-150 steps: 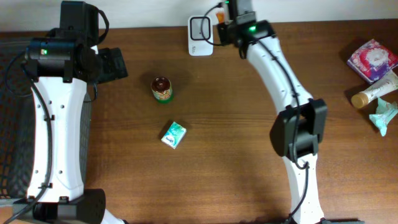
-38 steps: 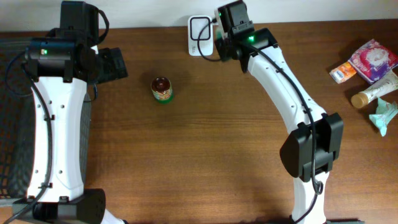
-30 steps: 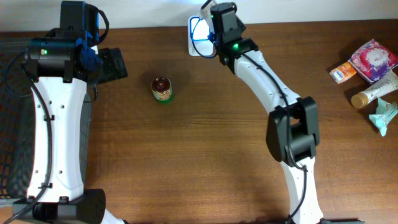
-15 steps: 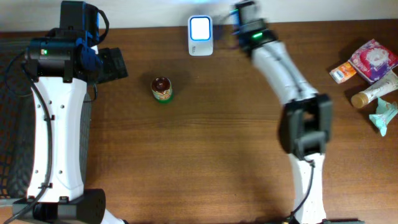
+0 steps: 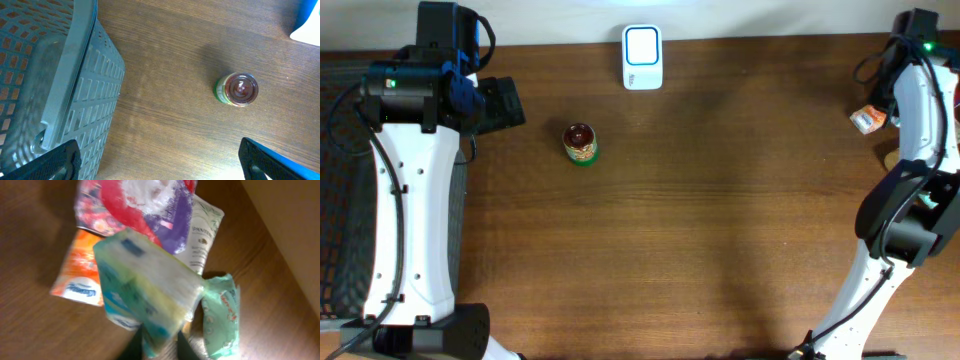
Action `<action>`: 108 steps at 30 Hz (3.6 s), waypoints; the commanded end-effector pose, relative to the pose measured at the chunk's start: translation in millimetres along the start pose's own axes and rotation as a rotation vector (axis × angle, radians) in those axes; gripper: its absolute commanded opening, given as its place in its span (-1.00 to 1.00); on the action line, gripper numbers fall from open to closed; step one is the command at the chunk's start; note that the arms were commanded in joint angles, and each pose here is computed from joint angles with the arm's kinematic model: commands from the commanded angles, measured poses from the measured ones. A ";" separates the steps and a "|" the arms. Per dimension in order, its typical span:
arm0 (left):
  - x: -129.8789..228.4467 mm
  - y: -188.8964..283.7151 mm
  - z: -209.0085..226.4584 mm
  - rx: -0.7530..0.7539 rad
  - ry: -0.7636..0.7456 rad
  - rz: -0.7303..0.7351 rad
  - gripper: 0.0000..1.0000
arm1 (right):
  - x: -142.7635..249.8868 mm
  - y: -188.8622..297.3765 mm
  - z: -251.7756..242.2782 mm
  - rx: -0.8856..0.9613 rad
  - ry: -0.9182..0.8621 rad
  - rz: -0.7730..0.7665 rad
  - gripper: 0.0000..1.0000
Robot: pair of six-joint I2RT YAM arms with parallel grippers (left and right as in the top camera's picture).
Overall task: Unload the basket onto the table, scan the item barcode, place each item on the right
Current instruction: 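Carry the green packet right and release it with the other items, then reach the right gripper over the green-lidded jar and grasp its lid, then lift the jar and hold its base toward the scanner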
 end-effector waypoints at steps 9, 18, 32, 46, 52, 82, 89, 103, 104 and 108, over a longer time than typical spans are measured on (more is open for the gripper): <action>-2.4 3.6 2.7 -0.008 -0.007 -0.014 0.98 | 31.2 78.2 150.5 -0.851 0.071 0.140 0.97; -2.5 3.4 2.6 -0.008 -0.007 -0.014 0.98 | 138.9 241.4 322.7 -1.209 0.491 0.078 0.98; -2.4 3.6 2.7 -0.008 -0.007 -0.014 0.98 | 297.3 334.3 446.3 -1.080 0.754 -0.247 0.97; -2.5 3.6 2.7 -0.008 -0.007 -0.014 0.98 | 337.1 311.1 457.9 -1.030 0.827 -0.190 0.89; -2.4 3.6 2.7 -0.008 -0.007 -0.014 0.98 | 334.2 288.4 460.9 -0.944 0.817 -0.215 0.66; -2.4 3.6 2.7 -0.008 -0.007 -0.014 0.98 | 278.9 279.8 448.3 -0.866 0.684 -0.292 0.81; -2.4 3.6 2.7 -0.008 -0.007 -0.014 0.98 | 278.5 279.9 434.1 -0.839 0.676 -0.247 0.42; -2.4 3.6 2.7 -0.008 -0.007 -0.014 0.98 | 175.6 168.7 284.4 -0.905 0.289 0.449 0.71; -2.3 3.6 2.7 -0.008 -0.007 -0.014 0.98 | 167.4 153.4 269.5 -0.848 0.260 0.450 0.75; -2.4 3.6 2.7 -0.008 -0.007 -0.014 0.98 | 152.6 124.5 240.6 -0.727 0.243 0.421 0.83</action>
Point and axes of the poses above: each gripper's point midway between its finger pads, its own y axis back along the fingers, its own z axis along the line the jaws close on, x = y × z, the point moved 1 cm from there along y, back along the fingers
